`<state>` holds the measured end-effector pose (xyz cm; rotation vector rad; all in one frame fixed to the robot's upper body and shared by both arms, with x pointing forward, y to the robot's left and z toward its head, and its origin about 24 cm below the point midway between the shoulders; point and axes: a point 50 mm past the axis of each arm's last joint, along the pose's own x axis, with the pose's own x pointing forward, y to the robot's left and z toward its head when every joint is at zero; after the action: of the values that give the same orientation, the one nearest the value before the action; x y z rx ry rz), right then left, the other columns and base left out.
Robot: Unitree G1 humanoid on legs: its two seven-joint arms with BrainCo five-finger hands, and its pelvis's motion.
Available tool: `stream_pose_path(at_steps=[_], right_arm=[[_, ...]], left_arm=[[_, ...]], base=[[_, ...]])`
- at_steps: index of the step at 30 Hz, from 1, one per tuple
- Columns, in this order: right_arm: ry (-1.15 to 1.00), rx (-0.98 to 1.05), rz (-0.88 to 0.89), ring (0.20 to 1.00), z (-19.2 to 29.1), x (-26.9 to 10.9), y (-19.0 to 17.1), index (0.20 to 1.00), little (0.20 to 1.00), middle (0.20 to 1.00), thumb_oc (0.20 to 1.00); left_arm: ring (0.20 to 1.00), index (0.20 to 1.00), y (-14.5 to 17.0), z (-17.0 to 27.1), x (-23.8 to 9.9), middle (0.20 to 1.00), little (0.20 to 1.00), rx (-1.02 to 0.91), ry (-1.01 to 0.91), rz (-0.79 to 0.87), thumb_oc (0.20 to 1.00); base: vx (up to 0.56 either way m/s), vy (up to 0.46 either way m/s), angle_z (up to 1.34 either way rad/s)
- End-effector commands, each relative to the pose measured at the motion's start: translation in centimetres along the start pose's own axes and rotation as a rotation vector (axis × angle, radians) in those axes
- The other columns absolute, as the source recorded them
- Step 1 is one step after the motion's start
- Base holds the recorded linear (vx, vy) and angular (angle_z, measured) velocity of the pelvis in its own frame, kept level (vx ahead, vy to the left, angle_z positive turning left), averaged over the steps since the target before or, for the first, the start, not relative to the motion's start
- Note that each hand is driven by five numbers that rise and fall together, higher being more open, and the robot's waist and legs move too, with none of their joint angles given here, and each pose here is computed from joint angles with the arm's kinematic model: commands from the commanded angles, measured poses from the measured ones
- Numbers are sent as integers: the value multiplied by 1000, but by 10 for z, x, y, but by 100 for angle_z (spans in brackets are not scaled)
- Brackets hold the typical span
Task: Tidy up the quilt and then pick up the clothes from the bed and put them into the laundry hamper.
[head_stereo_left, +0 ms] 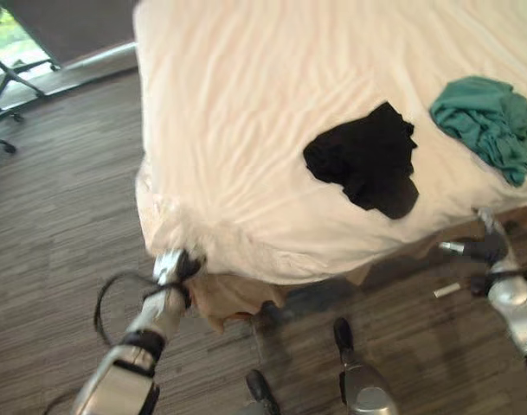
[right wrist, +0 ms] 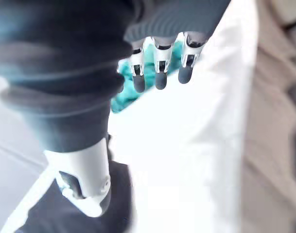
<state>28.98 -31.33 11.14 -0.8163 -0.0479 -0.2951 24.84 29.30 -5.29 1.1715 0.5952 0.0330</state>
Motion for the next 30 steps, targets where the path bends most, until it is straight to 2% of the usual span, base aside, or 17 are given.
stream_pose_path(at_steps=[1,3,4,5,6,9,13,17,19,20,21,22,23,26,27,28,30], right_arm=[[-299,-70,-18,1000,70,24,-8,1000,1000,1000,1000],[-350,-66,-1,1000,85,27,-5,1000,1000,1000,1000],[-477,-54,38,1000,122,31,1,1000,1000,1000,1000],[-479,-54,40,542,123,32,2,542,542,542,542],[-592,-33,74,200,162,39,5,200,200,200,200],[-724,-39,98,200,220,50,7,200,200,200,200],[-731,-22,163,200,253,62,31,200,200,200,200],[-681,19,231,200,261,67,61,200,200,200,200],[-578,79,332,200,248,63,102,200,200,200,200],[-577,79,331,200,248,63,102,200,200,200,200],[-512,83,431,200,235,51,138,200,200,200,200],[-491,85,488,200,229,42,156,200,200,200,200],[-434,99,637,200,215,16,196,200,200,200,200],[-395,114,737,200,206,-2,217,200,200,200,200],[-298,138,910,200,182,-33,249,200,200,200,200],[-265,129,1007,200,171,-55,265,200,200,200,200],[-225,148,1061,200,162,-66,273,200,200,200,200]], left_arm=[[1000,1000,-45,-111,-55,1000,1000,-72,474,-139,1000],[1000,1000,-47,-120,-63,1000,1000,-100,519,-130,1000],[1000,1000,-54,-138,-80,1000,1000,-122,603,-136,1000],[1000,1000,-55,-139,-80,1000,1000,-125,605,-135,1000],[1000,1000,-61,-152,-95,1000,1000,-122,660,-157,1000],[1000,1000,-61,-168,-108,1000,1000,-164,745,-145,1000],[1000,1000,-64,-176,-118,1000,1000,-156,798,-155,1000],[1000,1000,-56,-162,-100,1000,1000,-157,731,-114,1000],[1000,1000,-49,-122,-65,1000,1000,-179,576,-59,1000],[1000,1000,-48,-122,-64,1000,1000,-179,575,-59,1000],[1000,1000,-46,-85,-43,1000,1000,-200,443,-35,1000],[1000,1000,-47,-68,-35,1000,1000,-204,382,-33,1000],[1000,1000,-53,-40,-28,1000,1000,-221,285,-50,1000],[1000,1000,-60,-29,-28,1000,1000,-236,255,-70,1000],[1000,1000,-71,-10,-28,1000,1000,-300,205,-110,1000],[1000,1000,-76,3,-28,1000,1000,-332,169,-136,1000],[1000,1000,-79,6,-30,1000,1000,-341,158,-149,1000]], base=[[-16,-13,11],[-29,-33,24],[-28,-34,29],[-92,-30,27],[-128,-17,42],[-168,-16,41],[-128,-27,52],[-138,-28,36],[-122,-18,78],[-102,1,58],[-62,-2,31],[-73,-13,25],[-28,-15,17],[7,7,22],[33,6,8],[60,4,2],[51,-19,-7]])
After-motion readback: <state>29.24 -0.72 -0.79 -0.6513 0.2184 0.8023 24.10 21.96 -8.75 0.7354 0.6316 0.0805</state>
